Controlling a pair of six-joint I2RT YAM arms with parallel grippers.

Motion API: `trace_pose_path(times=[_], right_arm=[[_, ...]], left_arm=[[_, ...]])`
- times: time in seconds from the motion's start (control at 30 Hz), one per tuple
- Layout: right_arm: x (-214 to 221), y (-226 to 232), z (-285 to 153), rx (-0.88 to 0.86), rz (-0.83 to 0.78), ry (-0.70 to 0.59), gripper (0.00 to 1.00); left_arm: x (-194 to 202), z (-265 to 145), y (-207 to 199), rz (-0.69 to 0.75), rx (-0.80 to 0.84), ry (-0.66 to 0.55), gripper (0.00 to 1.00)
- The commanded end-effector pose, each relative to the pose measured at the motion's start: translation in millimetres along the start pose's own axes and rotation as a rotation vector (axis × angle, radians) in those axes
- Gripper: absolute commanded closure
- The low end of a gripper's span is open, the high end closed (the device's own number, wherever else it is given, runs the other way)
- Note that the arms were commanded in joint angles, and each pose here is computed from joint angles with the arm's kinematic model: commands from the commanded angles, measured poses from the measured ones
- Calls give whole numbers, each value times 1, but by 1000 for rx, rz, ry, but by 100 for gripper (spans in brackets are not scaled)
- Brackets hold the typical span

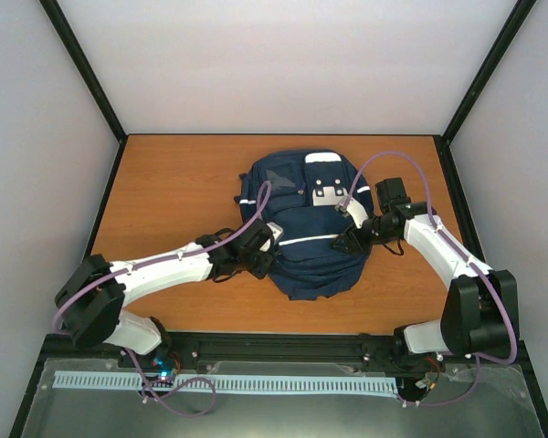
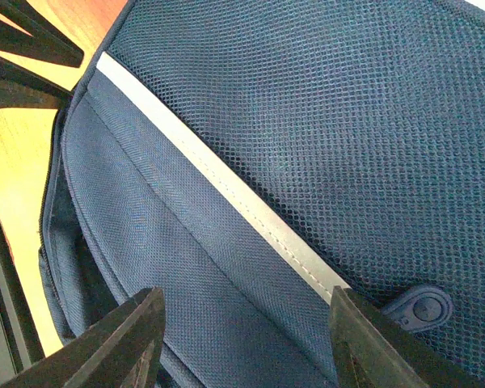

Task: Pack the student bag
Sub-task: Adjust the student bag at the center of the board.

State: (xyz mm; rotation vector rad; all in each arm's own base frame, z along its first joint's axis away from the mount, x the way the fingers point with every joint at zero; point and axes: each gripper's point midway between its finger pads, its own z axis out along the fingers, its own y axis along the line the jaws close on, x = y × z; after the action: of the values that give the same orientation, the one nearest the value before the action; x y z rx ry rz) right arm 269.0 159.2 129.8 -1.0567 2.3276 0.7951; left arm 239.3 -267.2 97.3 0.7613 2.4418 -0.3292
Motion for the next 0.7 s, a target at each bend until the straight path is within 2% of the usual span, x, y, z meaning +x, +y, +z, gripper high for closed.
trace_pose_path(times=[0.0, 0.2, 0.33, 0.43, 0.67], right_arm=[[-6, 0, -1, -4, -27, -12, 42], [-4, -2, 2, -7, -19, -1, 42], [-3, -2, 3, -7, -16, 4, 42], [-2, -3, 4, -8, -12, 9, 42], [0, -5, 6, -8, -1, 20, 43]], left_arm=[[-20, 1, -6, 28, 30, -47, 68], [-18, 5, -11, 25, 57, -55, 68], [-16, 12, -14, 31, 70, -35, 75], [-15, 16, -17, 33, 77, -17, 76], [-13, 12, -16, 25, 75, -3, 94]])
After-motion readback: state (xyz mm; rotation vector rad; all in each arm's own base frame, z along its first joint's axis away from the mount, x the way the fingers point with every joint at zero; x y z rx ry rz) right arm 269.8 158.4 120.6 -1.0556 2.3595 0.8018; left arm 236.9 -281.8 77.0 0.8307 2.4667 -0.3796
